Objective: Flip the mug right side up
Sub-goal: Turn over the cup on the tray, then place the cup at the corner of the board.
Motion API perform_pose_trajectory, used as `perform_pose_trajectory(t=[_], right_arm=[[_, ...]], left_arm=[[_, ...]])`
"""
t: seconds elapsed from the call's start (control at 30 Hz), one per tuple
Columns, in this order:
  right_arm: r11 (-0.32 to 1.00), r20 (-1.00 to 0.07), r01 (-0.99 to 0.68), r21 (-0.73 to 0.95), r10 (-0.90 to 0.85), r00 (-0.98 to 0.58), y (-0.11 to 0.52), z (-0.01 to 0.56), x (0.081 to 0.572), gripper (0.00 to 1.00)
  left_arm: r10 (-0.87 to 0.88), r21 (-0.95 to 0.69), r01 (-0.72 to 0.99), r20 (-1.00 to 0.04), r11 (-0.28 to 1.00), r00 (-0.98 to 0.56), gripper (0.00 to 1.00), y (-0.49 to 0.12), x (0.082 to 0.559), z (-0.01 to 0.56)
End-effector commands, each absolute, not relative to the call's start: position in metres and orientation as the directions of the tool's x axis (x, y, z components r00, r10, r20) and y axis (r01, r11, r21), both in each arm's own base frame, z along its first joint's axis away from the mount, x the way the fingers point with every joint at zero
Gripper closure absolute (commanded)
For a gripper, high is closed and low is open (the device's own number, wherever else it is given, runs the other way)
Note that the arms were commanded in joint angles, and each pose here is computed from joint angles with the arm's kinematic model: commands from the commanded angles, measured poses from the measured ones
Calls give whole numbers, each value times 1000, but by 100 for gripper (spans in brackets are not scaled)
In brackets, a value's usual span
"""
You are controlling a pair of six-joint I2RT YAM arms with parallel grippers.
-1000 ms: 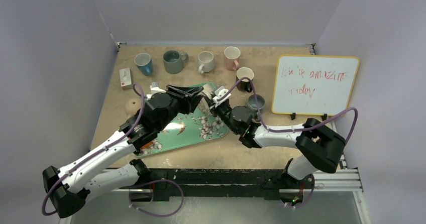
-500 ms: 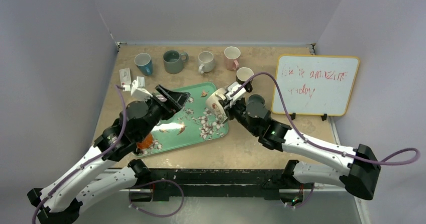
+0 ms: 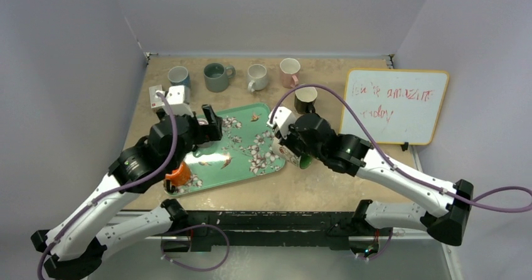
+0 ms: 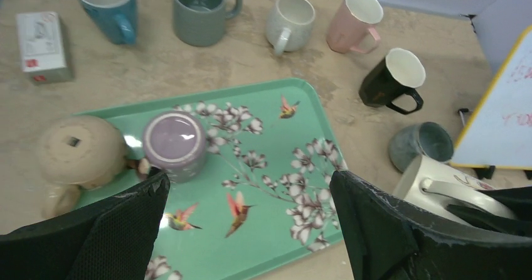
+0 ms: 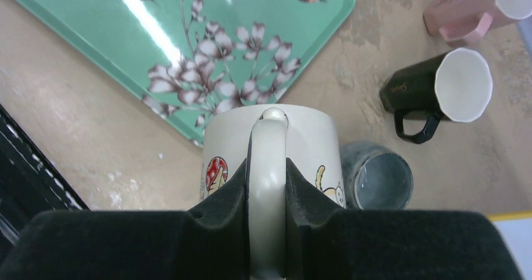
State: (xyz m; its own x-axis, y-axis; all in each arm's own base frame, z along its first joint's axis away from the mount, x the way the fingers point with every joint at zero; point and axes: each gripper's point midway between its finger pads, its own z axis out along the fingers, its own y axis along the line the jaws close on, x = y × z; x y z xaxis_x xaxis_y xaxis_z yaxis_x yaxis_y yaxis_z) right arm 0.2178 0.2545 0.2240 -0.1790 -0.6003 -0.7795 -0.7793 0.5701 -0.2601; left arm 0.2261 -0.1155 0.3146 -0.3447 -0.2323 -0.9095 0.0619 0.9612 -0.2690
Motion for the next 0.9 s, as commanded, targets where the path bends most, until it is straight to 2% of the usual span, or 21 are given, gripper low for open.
perform_pose_trajectory(t=[0.0,0.23,0.37,0.47,0.57,0.7,0.87], right_arm=[[532,-688,-776,-338,-702,-182,237,232,221,100],[426,-428,-821,-380,-868,-252,206,184,210,100],[395,-279,-805,-443,-914,-296,175,169,209,100],[318,-143,-839,-442,-948,-284,153,148,198,100],[261,-8,-869,-420,-959,-285,132,133,187,100],[212,104,-882,-421,-955,-279,115,125,183,100],[149,258,-931,-334,-935,-243,91,112,162,100]], left_arm=[[-132,-139,16,-965,990,-228,0,-73,218,333],[-139,-147,53,-983,988,-120,3,-52,201,340],[-135,-141,59,-985,988,-104,4,-47,197,341],[-126,-132,59,-986,989,-106,4,-44,195,341],[-127,-135,70,-986,988,-109,4,-45,193,340],[-131,-140,101,-987,985,-98,4,-50,193,342],[-173,-182,114,-981,977,-84,5,-50,189,349]])
